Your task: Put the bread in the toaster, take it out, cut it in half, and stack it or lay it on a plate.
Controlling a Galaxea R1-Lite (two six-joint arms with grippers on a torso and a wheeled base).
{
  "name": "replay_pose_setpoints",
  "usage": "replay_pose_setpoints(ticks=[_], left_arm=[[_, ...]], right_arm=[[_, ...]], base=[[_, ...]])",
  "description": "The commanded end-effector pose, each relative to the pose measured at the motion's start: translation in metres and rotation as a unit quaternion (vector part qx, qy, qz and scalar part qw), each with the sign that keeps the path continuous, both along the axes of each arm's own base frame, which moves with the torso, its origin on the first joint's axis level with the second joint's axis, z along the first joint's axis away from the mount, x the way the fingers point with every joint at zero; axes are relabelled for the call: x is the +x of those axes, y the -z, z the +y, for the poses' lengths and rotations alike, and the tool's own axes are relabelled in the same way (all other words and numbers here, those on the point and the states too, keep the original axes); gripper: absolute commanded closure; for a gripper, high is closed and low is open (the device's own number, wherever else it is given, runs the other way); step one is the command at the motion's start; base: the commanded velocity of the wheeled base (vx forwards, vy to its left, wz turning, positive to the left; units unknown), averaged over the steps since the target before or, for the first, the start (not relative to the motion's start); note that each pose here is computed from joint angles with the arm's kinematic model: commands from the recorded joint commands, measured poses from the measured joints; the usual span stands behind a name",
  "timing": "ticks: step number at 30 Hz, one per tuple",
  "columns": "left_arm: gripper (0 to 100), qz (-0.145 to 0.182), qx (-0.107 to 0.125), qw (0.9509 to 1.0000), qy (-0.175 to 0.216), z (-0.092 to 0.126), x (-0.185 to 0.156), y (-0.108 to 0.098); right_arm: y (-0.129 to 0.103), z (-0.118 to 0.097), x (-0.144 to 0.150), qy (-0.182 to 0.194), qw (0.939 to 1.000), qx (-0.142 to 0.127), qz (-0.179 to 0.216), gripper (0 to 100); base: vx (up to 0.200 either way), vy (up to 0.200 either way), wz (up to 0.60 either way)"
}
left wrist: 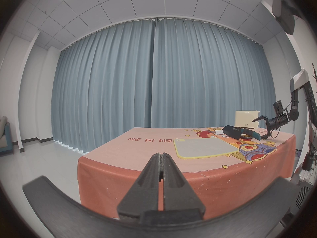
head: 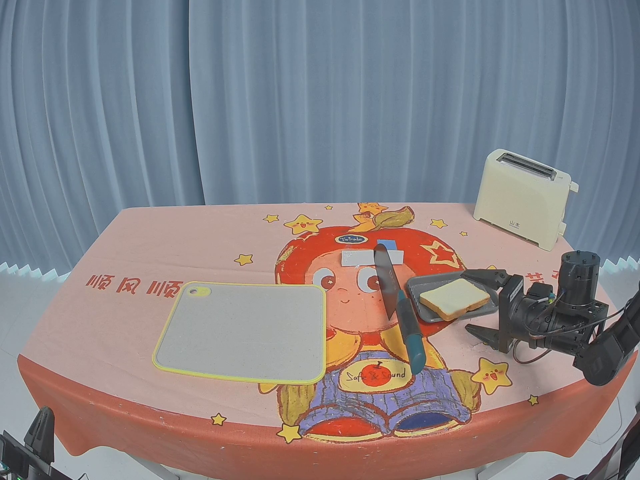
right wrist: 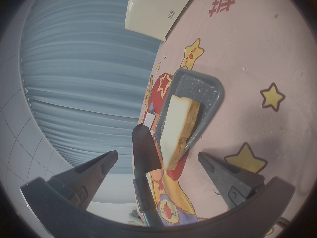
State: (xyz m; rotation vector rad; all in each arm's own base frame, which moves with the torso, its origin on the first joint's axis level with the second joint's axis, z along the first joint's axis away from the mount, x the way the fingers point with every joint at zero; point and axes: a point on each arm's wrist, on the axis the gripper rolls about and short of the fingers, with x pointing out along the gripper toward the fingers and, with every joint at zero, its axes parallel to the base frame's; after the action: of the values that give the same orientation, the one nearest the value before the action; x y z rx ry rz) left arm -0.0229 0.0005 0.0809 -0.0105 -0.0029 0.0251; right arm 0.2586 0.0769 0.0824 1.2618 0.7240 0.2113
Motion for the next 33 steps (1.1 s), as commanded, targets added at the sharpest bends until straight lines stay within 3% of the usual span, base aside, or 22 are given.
replay_pose_setpoints(ticks=[1, 7, 28, 29, 33], left_arm=[[100, 0.007, 0.000, 1.0000, 0.000, 0.000, 0.001, 0.005], [100, 0.007, 0.000, 1.0000, 0.000, 0.000, 0.001, 0.005], [100, 0.006, 0.000, 1.0000, 0.000, 0.000, 0.001, 0.005], [100, 0.007, 0.000, 1.0000, -0.001, 0.000, 0.001, 0.005], [100, 0.007, 0.000, 1.0000, 0.000, 0.000, 0.001, 0.005]], right_arm=[[0.000, 0.005, -0.001, -0.010, 0.9999, 0.001, 0.000, 0], [-0.002, 0.016, -0.001, -0.024, 0.9996, 0.013, 0.001, 0], [0.008, 0.024, 0.015, -0.024, 0.9994, 0.020, 0.018, 0], [0.009, 0.025, 0.015, -0.023, 0.9993, 0.022, 0.022, 100], [0.012, 0.025, 0.014, -0.016, 0.9985, 0.034, 0.040, 100]], base=[[0.000, 0.000, 0.00], [0.000, 0.000, 0.00], [0.000, 0.000, 0.00], [0.000, 0.000, 0.00], [0.000, 0.000, 0.00]])
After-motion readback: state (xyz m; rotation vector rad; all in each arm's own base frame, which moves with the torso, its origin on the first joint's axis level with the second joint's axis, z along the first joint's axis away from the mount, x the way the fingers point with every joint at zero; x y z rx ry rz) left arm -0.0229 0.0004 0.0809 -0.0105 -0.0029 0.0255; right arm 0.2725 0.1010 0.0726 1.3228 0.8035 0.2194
